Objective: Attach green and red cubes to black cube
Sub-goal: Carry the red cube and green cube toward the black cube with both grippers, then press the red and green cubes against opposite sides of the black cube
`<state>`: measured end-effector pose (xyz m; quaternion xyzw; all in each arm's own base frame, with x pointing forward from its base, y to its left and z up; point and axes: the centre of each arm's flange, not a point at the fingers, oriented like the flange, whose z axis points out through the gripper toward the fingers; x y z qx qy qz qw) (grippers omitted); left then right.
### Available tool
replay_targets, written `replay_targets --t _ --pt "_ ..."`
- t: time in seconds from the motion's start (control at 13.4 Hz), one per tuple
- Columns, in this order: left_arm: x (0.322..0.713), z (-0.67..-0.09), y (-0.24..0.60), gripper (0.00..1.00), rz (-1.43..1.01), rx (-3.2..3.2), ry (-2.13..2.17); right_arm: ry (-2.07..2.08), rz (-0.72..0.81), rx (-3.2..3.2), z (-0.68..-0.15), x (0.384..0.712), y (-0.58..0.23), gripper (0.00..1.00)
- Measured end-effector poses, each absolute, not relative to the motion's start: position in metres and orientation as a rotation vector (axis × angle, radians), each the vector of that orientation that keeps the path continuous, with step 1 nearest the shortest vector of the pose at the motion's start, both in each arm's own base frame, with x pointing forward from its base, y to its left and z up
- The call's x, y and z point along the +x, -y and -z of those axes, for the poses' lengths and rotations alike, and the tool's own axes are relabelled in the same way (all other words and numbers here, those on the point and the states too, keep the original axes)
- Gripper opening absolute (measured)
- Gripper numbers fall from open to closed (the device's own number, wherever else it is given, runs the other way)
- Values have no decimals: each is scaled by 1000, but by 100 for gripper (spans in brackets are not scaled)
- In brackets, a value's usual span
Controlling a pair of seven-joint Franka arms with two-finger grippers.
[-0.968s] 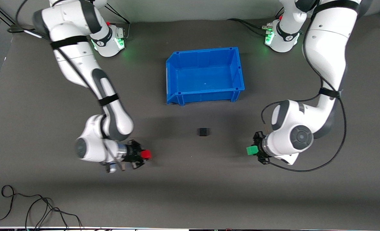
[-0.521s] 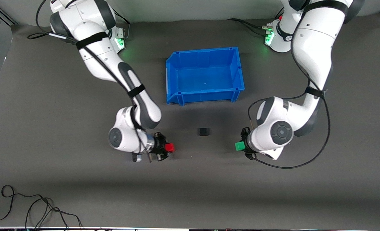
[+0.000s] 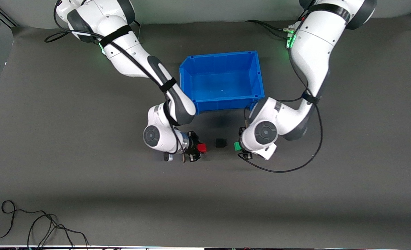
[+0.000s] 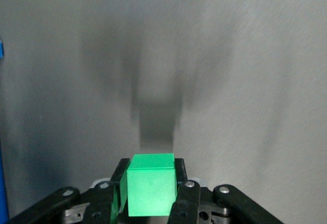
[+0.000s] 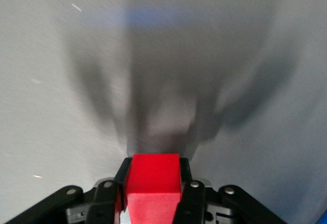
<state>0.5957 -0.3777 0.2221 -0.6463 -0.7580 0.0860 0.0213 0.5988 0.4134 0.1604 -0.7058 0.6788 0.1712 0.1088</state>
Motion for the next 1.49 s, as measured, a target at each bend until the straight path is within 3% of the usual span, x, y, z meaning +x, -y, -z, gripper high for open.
replay_targets --t 0.3,1.19,1.34,1.49 --pt "575 -205 407 40 -266 -2026 2315 -2055 -506 -2030 -160 589 -428 40" --pt "578 -199 407 40 -251 -2043 2340 -2060 -425 -1970 -157 574 -457 40" --pt "579 -199 407 56 -250 -2046 2343 -2059 -425 -1970 -157 573 -458 40" --pt "577 -199 409 80 -250 -2050 2339 -2059 -425 -1970 -157 573 -458 40"
